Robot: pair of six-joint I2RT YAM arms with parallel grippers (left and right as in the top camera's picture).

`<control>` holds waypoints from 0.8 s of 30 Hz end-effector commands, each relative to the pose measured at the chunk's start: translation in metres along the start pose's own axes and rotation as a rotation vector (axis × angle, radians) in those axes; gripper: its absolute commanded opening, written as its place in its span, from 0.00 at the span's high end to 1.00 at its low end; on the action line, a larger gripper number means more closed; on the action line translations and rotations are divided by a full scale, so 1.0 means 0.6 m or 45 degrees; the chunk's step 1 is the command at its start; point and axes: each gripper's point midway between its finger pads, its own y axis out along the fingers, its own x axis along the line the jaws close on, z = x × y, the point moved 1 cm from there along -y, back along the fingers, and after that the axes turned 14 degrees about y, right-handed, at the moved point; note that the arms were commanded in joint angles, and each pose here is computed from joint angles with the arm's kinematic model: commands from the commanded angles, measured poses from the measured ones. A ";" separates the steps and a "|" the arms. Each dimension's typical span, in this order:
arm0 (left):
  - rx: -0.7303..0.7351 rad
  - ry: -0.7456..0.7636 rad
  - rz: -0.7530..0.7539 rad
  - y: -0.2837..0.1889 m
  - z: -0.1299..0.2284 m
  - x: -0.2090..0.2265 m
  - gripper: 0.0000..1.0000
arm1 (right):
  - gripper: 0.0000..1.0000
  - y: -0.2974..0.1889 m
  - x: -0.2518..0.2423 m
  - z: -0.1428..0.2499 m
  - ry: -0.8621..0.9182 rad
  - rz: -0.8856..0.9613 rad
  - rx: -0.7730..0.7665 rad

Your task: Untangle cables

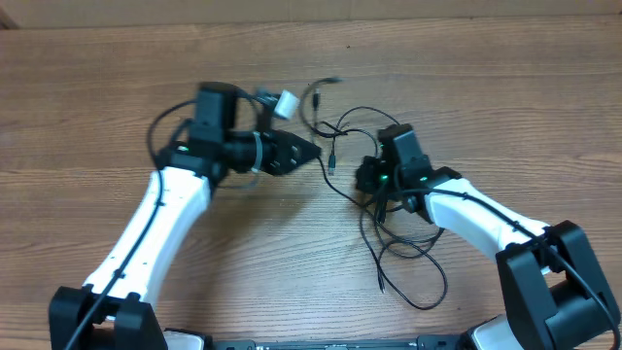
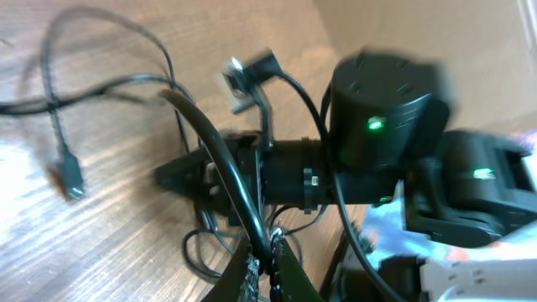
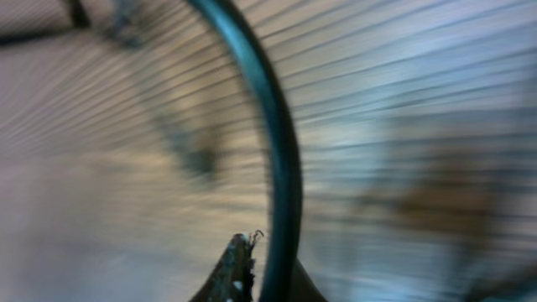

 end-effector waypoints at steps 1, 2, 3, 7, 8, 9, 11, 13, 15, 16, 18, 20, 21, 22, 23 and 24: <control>-0.143 -0.003 0.085 -0.065 -0.061 -0.004 0.96 | 0.93 -0.024 -0.050 -0.080 0.041 0.143 -0.215; -0.179 -0.014 0.073 -0.085 -0.073 0.004 0.96 | 0.93 -0.027 -0.063 -0.091 0.043 0.161 -0.223; -0.207 -0.031 0.054 -0.100 -0.082 0.012 0.96 | 0.93 -0.031 -0.077 -0.101 0.051 0.179 -0.231; -0.293 -0.162 -0.073 -0.152 -0.097 0.059 0.96 | 0.93 -0.046 -0.125 -0.135 0.117 0.238 -0.262; -0.299 -0.218 -0.121 -0.158 -0.093 0.073 0.96 | 0.93 -0.050 -0.136 -0.143 0.141 0.246 -0.271; -0.298 -0.267 -0.169 -0.162 -0.088 0.085 0.96 | 0.93 -0.053 -0.143 -0.149 0.159 0.253 -0.280; -0.275 -0.347 -0.330 -0.167 -0.070 0.119 0.96 | 0.93 -0.059 -0.159 -0.161 0.190 0.271 -0.304; -0.235 -0.432 -0.546 -0.179 -0.044 0.160 0.96 | 0.93 -0.065 -0.173 -0.172 0.220 0.284 -0.322; -0.179 -0.511 -0.770 -0.199 -0.011 0.197 0.96 | 0.93 -0.070 -0.186 -0.178 0.247 0.296 -0.330; -0.159 -0.551 -0.863 -0.210 0.002 0.211 0.96 | 0.93 -0.072 -0.191 -0.179 0.257 0.304 -0.330; -0.124 -0.656 -1.048 -0.234 0.032 0.234 0.96 | 0.92 -0.075 -0.201 -0.179 0.277 0.319 -0.321; -0.105 -0.740 -1.119 -0.243 0.050 0.240 0.96 | 0.86 -0.075 -0.206 -0.173 0.289 0.323 -0.296; -0.093 -0.748 -1.108 -0.241 0.054 0.237 0.96 | 0.82 -0.072 -0.200 -0.168 0.290 0.295 -0.266; -0.080 -0.756 -1.097 -0.238 0.057 0.234 0.95 | 0.76 -0.069 -0.192 -0.162 0.290 0.258 -0.233; -0.064 -0.764 -1.092 -0.235 0.061 0.231 0.96 | 0.70 -0.064 -0.175 -0.151 0.291 0.184 -0.172; -0.049 -0.766 -1.089 -0.231 0.065 0.228 0.96 | 0.61 -0.061 -0.156 -0.141 0.289 0.101 -0.111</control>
